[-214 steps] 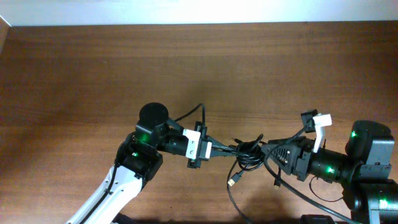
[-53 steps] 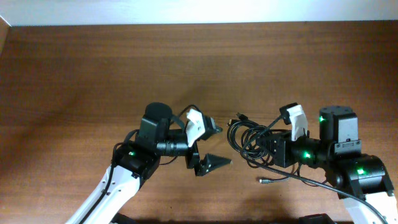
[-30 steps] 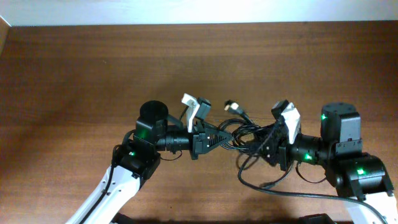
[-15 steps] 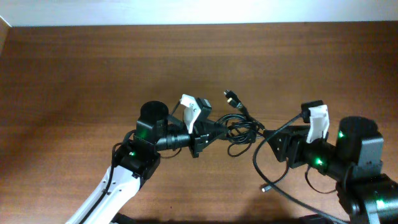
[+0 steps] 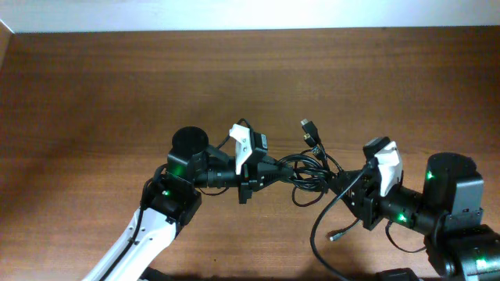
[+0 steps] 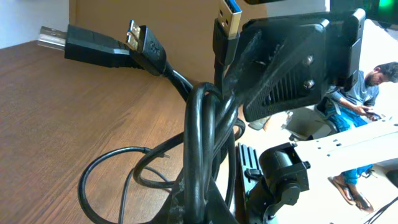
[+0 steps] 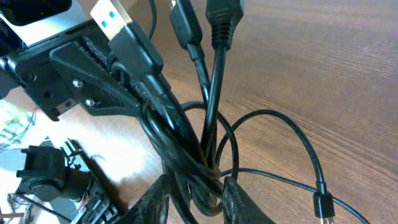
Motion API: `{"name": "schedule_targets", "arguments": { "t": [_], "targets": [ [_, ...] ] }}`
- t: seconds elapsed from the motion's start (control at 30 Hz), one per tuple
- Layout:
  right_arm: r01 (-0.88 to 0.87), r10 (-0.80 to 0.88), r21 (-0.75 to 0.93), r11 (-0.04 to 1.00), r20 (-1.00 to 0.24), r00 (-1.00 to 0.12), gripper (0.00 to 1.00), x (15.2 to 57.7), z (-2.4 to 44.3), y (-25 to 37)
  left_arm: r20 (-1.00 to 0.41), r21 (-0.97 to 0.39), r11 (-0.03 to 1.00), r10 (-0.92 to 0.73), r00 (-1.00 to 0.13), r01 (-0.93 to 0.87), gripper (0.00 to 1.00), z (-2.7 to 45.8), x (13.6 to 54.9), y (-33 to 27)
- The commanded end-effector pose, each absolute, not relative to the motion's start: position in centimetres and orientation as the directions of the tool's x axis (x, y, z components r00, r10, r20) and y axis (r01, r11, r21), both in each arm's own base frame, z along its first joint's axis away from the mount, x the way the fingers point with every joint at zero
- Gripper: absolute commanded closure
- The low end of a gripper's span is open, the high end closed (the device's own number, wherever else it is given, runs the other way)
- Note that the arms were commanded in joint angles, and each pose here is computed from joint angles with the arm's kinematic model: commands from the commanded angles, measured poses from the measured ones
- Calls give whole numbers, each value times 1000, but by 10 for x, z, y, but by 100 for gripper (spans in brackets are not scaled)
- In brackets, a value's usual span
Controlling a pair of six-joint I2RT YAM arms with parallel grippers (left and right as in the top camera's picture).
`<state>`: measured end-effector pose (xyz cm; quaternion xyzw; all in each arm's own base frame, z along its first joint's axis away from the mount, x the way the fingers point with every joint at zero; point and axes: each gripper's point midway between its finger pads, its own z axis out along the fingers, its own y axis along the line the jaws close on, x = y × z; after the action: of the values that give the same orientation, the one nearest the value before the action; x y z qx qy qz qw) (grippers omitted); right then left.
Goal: Untangle cables
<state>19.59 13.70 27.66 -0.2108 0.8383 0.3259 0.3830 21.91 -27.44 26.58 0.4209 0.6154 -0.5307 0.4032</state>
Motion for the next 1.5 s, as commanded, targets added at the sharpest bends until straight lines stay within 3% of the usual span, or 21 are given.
{"name": "schedule_targets", "arguments": {
  "t": [0.0, 0.13, 0.23, 0.33, 0.43, 0.6, 0.63, 0.67, 0.7, 0.77, 0.83, 0.9, 0.93, 1.0, 1.1, 1.17, 1.23, 1.27, 1.4, 1.43, 1.47],
  "targets": [
    [-641, -130, 368, 673, -795, -592, 73, 190, 283, 141, -968, -243, -3, 70, -242, 970, 100, 283, 207, -275],
    [-789, -206, 302, 535, -859, -468, 96, 175, 295, 156, -974, -222, -61, 64, -218, 973, 100, 288, 198, -275],
    [-784, -206, 307, 541, -855, -476, 96, 175, 294, 156, -972, -230, -29, 66, -227, 973, 100, 286, 203, -275],
    [-570, -128, 345, 745, -765, -631, 96, 195, 270, 128, -945, -300, 133, 92, -313, 945, 100, 266, 227, -273],
    [-247, 30, 292, 924, -700, -714, 96, 216, 250, 81, -930, -335, 142, 111, -352, 931, 100, 259, 225, -272],
    [-327, -13, 310, 893, -707, -707, 96, 211, 253, 92, -926, -342, 144, 114, -359, 928, 100, 258, 225, -272],
    [-439, -81, 318, 840, -727, -682, 91, 204, 257, 107, -926, -342, 144, 114, -359, 928, 100, 258, 225, -272],
    [-629, -187, 316, 710, -776, -602, 69, 188, 268, 132, -926, -342, 144, 115, -359, 929, 100, 258, 225, -272],
    [-657, -210, 301, 691, -786, -581, 52, 186, 269, 134, -926, -343, 136, 115, -359, 929, 100, 258, 224, -272],
    [-679, -231, 290, 675, -791, -567, 33, 183, 268, 135, -931, -337, 104, 112, -348, 936, 100, 261, 219, -273],
    [-755, -257, 286, 590, -820, -512, 31, 173, 276, 146, -940, -320, 56, 105, -324, 946, 100, 268, 212, -274],
    [-756, -256, 289, 587, -820, -512, 40, 173, 276, 147, -964, -257, -51, 80, -253, 965, 100, 283, 198, -275],
    [-758, -255, 287, 586, -822, -508, 69, 173, 277, 147, -967, -246, -65, 76, -241, 967, 100, 285, 197, -275],
    [-759, -255, 285, 586, -824, -506, 96, 173, 277, 147, -967, -247, -66, 76, -242, 967, 100, 285, 196, -275],
    [-737, -248, 287, 612, -815, -523, 96, 176, 275, 144, -967, -247, -53, 75, -243, 967, 100, 284, 199, -274],
    [-420, -90, 300, 857, -715, -693, 96, 203, 252, 102, -952, -290, 32, 90, -291, 957, 100, 274, 211, -274],
    [-126, 67, 239, 963, -664, -745, 96, 213, 237, 60, -927, -346, 95, 117, -356, 933, 100, 261, 217, -272],
    [-104, 84, 238, 966, -663, -744, 96, 214, 237, 57, -925, -351, 96, 119, -361, 932, 100, 260, 217, -272],
    [-172, 49, 270, 947, -655, -754, 96, 209, 237, 69, -924, -353, 97, 120, -363, 931, 100, 259, 217, -272],
    [-336, -50, 306, 891, -670, -741, 90, 200, 242, 92, -924, -349, 122, 118, -363, 929, 100, 258, 221, -272],
    [-440, -108, 327, 837, -689, -717, 76, 193, 247, 107, -926, -346, 129, 115, -360, 930, 100, 258, 222, -272]
  ]
}}
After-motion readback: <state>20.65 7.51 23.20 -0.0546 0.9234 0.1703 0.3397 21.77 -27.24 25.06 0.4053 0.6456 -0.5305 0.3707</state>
